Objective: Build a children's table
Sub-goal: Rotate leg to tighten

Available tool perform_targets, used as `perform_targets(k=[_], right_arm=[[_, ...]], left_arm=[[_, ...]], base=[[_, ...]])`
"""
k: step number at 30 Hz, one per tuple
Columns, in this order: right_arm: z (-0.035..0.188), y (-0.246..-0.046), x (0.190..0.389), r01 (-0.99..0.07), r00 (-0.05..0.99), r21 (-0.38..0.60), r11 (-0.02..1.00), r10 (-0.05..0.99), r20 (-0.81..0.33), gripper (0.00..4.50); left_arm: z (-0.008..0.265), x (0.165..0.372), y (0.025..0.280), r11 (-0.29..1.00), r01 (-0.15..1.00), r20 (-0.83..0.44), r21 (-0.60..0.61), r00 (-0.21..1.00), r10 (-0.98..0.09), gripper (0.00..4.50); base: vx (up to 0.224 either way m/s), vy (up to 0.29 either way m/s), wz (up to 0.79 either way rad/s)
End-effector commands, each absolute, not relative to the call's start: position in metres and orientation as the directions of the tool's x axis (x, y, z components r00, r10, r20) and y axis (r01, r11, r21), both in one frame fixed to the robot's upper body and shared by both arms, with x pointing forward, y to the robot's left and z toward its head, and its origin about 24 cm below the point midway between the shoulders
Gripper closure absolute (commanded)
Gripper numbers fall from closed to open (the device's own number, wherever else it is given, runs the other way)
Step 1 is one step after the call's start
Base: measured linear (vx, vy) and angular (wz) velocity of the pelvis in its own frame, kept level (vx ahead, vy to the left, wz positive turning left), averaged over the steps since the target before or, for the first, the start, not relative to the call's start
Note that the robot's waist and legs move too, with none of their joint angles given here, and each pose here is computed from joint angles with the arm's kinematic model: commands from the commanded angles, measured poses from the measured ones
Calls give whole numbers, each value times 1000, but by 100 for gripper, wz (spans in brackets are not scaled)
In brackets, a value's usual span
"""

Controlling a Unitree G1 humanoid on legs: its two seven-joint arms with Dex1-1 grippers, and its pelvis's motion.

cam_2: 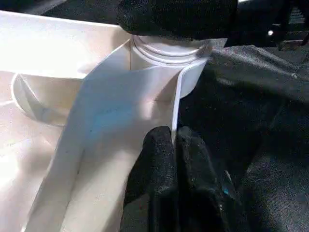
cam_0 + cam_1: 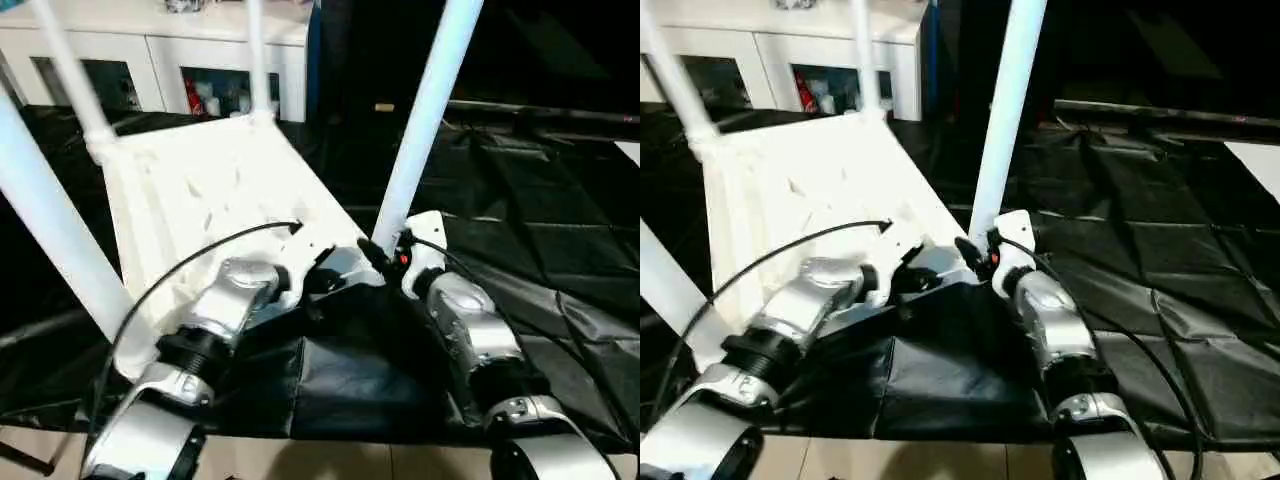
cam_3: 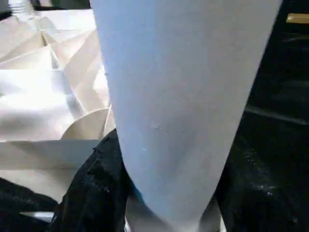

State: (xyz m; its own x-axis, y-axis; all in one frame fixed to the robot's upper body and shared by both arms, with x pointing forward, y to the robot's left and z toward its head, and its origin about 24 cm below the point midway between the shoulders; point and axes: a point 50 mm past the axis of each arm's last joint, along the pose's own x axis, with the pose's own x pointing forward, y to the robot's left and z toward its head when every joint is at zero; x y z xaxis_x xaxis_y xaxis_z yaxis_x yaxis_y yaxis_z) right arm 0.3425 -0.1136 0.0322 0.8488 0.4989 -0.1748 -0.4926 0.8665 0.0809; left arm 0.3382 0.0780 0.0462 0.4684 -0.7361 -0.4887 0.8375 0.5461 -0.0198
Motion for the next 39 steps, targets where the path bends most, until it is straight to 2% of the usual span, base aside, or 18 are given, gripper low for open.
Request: perform_targets(k=[1, 2, 4, 5, 6, 7, 12, 16, 17, 19, 24, 30, 32, 34, 35, 37, 39], right_arm=[[10, -50, 316, -678, 667, 217, 703, 712, -221, 183], [13, -51, 316, -722, 626, 217, 657, 754, -200, 181], [15, -53, 316, -740, 607, 213, 638, 770, -195, 153], [17, -57, 316, -763, 584, 206, 613, 790, -189, 153], [21, -70, 313, -828, 499, 196, 526, 850, -173, 153], [22, -72, 312, -835, 486, 196, 513, 857, -170, 153], [29, -103, 306, -908, 333, 207, 365, 927, -175, 153], [34, -129, 301, -942, 201, 218, 254, 950, -237, 153], [34, -129, 301, -942, 201, 218, 254, 950, -237, 153], [37, -142, 298, -951, 138, 231, 205, 951, -276, 175], [41, -151, 297, -960, 87, 227, 162, 947, -309, 213], [41, -147, 295, -957, 51, 257, 132, 953, -300, 229], [38, -144, 294, -954, 69, 259, 148, 954, -293, 229], [26, -135, 298, -926, 212, 243, 289, 931, -298, 230], [23, -133, 299, -914, 254, 235, 330, 919, -303, 230], [10, -125, 307, -834, 454, 171, 525, 828, -329, 234], [3, -120, 310, -765, 555, 153, 625, 761, -336, 244]], left_arm=[[57, 342, 53, 570, 821, -397, -12, 519, -757, 450], [57, 339, 51, 533, 846, -390, -18, 485, -783, 450], [57, 337, 51, 506, 862, -389, -21, 459, -798, 450], [57, 335, 53, 481, 876, -393, -25, 434, -811, 450], [55, 329, 62, 406, 913, -409, -35, 358, -839, 450], [55, 328, 63, 397, 917, -412, -37, 348, -842, 450], [54, 311, 80, 194, 977, -424, -87, 139, -895, 450], [54, 307, 94, 134, 984, -450, -114, 69, -890, 450], [54, 307, 94, 134, 984, -450, -114, 69, -890, 450], [54, 305, 101, 113, 986, -464, -125, 42, -885, 450], [54, 300, 113, 74, 986, -491, -152, -10, -871, 450], [53, 301, 118, 85, 986, -502, -142, 2, -865, 450], [53, 304, 117, 130, 984, -505, -121, 52, -862, 450], [52, 318, 112, 286, 956, -500, -63, 217, -838, 450], [51, 321, 110, 320, 946, -497, -51, 254, -829, 450], [51, 331, 103, 454, 891, -477, -30, 386, -790, 450], [52, 337, 98, 528, 849, -459, -25, 459, -761, 450]], base=[[0, 0, 0], [0, 0, 0], [0, 0, 0], [0, 0, 0], [0, 0, 0], [0, 0, 0], [0, 0, 0], [0, 0, 0], [0, 0, 0], [0, 0, 0], [0, 0, 0], [0, 0, 0], [0, 0, 0], [0, 0, 0], [0, 0, 0], [0, 0, 0], [-28, 4, -4]])
